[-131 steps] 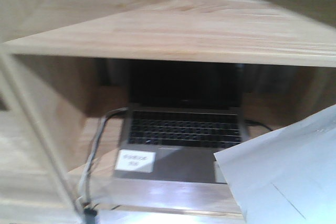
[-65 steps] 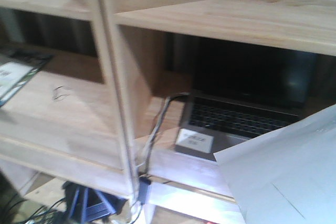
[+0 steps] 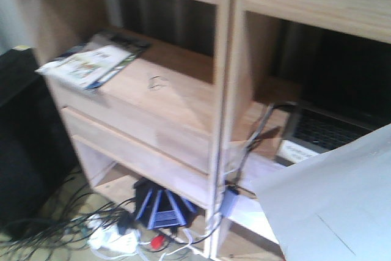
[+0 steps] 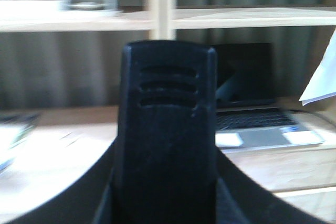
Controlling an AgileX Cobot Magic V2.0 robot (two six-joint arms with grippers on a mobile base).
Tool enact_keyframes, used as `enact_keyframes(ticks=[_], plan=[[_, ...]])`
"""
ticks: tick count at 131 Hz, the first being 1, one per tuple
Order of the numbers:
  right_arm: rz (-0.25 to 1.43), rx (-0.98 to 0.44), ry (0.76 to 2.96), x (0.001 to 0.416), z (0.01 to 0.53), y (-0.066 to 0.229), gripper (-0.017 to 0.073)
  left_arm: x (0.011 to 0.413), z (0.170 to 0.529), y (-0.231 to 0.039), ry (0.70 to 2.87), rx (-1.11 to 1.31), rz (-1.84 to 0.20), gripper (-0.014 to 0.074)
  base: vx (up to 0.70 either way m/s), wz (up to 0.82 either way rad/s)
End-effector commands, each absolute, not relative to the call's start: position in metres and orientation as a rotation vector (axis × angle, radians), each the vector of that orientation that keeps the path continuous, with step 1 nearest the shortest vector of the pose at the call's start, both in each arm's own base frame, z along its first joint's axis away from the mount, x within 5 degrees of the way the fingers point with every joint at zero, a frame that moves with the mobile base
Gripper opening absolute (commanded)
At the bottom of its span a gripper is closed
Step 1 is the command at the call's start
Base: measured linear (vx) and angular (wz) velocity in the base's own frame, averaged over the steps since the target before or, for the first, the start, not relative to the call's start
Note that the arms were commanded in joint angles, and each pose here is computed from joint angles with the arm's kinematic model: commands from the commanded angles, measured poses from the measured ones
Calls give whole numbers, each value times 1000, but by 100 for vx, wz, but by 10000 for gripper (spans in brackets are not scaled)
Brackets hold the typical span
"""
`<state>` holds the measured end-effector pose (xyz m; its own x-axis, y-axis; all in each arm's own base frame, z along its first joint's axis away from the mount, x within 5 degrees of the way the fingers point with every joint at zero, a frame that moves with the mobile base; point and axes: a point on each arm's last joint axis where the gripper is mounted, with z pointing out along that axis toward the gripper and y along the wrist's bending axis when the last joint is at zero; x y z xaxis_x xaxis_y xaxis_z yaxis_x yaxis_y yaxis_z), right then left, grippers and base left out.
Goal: Grab stapler and paper to desk for stapling
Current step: 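Drive the base away from the shelf toward the wooden desk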
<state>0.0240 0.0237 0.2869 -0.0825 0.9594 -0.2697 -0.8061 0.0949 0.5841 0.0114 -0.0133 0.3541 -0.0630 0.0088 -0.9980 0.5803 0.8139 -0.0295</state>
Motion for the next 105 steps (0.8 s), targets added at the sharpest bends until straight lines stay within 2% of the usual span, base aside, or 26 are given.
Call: enact_keyframes(ticks=[1, 105], plan=[[1498, 229, 681, 20, 296, 24, -7, 11, 373, -12, 1450, 435, -528, -6, -13, 51], [1498, 229, 681, 20, 296, 24, -7, 11, 373, -12, 1450, 435, -528, -6, -15, 58]])
